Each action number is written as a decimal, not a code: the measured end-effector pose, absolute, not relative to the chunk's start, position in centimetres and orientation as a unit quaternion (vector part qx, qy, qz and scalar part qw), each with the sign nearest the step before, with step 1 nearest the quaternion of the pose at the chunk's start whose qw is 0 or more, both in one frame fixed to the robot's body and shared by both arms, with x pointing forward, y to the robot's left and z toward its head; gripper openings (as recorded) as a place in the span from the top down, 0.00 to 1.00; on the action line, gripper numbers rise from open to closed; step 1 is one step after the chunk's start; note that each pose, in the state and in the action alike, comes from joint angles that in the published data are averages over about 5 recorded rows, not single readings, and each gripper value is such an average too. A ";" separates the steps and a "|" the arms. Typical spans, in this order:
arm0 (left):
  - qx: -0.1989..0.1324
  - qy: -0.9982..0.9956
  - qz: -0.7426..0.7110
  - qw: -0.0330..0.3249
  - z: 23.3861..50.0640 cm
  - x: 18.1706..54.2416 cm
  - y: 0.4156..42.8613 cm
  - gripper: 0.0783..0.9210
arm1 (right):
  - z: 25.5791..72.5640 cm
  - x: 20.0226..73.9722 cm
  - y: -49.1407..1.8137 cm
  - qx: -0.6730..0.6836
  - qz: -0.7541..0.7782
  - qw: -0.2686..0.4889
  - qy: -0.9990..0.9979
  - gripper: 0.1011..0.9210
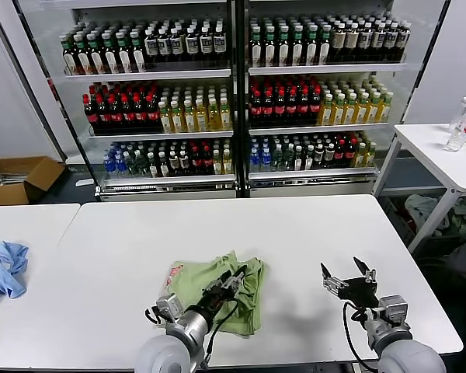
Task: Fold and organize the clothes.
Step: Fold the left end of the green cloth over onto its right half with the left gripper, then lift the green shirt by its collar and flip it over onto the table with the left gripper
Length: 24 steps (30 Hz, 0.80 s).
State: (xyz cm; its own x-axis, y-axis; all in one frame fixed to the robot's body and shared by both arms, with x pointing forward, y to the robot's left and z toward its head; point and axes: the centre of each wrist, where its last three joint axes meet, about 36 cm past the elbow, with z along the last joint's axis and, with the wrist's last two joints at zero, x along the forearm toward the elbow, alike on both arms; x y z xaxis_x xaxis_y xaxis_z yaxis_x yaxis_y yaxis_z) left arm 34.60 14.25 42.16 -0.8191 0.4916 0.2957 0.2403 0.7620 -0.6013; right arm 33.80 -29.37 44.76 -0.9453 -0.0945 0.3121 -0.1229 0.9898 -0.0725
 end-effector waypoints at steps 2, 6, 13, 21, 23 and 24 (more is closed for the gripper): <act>-0.197 -0.916 0.273 0.220 42.0 34.2 15.0 0.39 | 44.7 33.9 -29.3 0.055 0.044 0.156 -0.985 0.12; -0.169 -0.929 0.250 0.212 41.5 33.8 17.8 0.27 | 44.4 34.1 -29.1 0.056 0.041 0.157 -0.985 0.12; -0.084 -0.957 0.180 0.211 39.5 34.9 23.2 0.12 | 44.0 34.1 -29.1 0.056 0.041 0.161 -0.985 0.12; -0.046 -0.957 0.153 0.241 37.4 35.1 25.7 0.18 | 44.3 34.2 -29.3 0.055 0.042 0.158 -0.985 0.12; -0.051 -0.954 0.160 0.248 37.2 34.8 25.7 0.24 | 44.3 34.2 -29.3 0.055 0.042 0.157 -0.985 0.12; -0.054 -0.952 0.165 0.251 37.2 34.7 25.6 0.27 | 44.3 34.2 -29.3 0.055 0.042 0.158 -0.985 0.12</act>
State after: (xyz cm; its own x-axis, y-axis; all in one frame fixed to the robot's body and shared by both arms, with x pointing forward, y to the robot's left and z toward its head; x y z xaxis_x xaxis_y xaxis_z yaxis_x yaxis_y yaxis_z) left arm 34.66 25.64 37.21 -0.8680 0.1866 0.4601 0.0205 0.9394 -0.3423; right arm 34.19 -29.33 44.32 -0.9444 -0.0943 0.3149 -0.1207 0.9905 -0.0652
